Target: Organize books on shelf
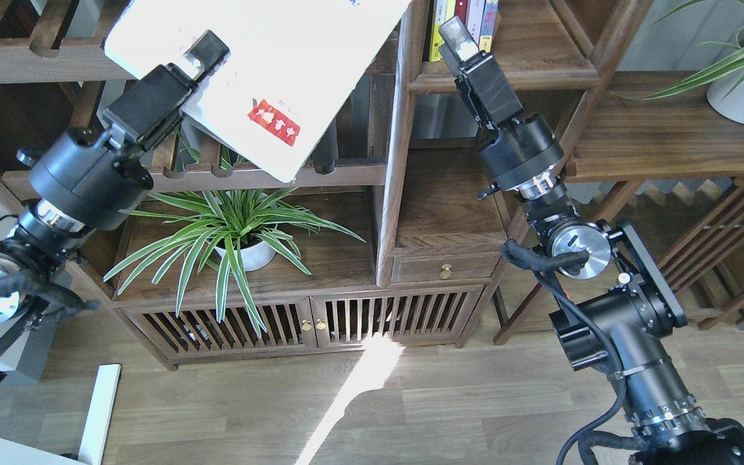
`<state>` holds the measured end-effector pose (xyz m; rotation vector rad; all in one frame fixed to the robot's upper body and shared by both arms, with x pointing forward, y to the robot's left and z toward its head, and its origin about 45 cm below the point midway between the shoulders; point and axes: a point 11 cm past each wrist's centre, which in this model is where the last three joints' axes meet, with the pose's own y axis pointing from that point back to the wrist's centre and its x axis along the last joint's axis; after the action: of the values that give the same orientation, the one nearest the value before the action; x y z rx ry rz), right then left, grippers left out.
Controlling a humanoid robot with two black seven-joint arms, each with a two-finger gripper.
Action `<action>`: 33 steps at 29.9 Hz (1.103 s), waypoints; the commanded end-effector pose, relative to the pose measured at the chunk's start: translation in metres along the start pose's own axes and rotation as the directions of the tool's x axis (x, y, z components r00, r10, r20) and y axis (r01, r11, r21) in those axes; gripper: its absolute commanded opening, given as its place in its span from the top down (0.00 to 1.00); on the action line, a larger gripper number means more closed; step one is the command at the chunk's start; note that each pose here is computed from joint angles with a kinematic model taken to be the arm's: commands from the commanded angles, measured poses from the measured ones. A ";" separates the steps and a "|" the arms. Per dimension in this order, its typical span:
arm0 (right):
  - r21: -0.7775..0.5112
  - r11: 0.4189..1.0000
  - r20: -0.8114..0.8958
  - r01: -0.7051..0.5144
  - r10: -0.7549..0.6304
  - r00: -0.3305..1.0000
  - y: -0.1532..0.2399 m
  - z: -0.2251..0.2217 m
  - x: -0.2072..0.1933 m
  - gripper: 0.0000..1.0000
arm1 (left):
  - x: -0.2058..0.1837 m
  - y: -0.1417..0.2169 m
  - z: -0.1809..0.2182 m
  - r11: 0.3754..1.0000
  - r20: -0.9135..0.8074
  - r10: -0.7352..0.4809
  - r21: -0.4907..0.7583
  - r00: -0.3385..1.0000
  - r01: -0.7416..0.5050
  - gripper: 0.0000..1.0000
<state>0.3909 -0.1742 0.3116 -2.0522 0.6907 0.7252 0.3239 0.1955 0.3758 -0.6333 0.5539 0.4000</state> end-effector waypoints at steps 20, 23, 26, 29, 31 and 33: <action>0.038 0.999 0.034 0.027 -0.028 0.999 -0.006 -0.001 -0.006 0.01 | -0.002 -0.005 -0.008 0.999 -0.022 -0.008 0.046 1.000 0.009 1.00; 0.041 0.998 0.029 0.040 -0.041 0.999 -0.012 -0.004 -0.009 0.01 | -0.003 -0.010 -0.008 0.998 -0.019 -0.018 0.056 1.000 0.019 1.00; 0.039 0.998 0.023 0.056 -0.057 0.998 -0.020 -0.006 -0.014 0.01 | -0.005 -0.016 -0.011 0.997 -0.019 -0.032 0.071 0.999 0.033 1.00; 0.030 0.997 0.032 0.071 -0.072 0.997 -0.026 -0.004 -0.019 0.02 | -0.005 -0.019 -0.012 0.996 -0.019 -0.035 0.077 0.999 0.037 1.00; 0.029 0.997 0.032 0.073 -0.073 0.997 -0.027 -0.004 -0.019 0.02 | -0.002 -0.019 -0.010 0.997 -0.016 -0.029 0.077 0.999 0.030 1.00; 0.027 0.997 0.032 0.073 -0.074 0.997 -0.027 -0.003 -0.019 0.02 | -0.001 -0.020 -0.008 0.997 -0.022 -0.026 0.069 0.999 0.028 1.00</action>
<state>0.3971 -0.1603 0.3404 -2.0241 0.6025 0.7020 0.3270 0.1743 0.3787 -0.5717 0.5717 0.3430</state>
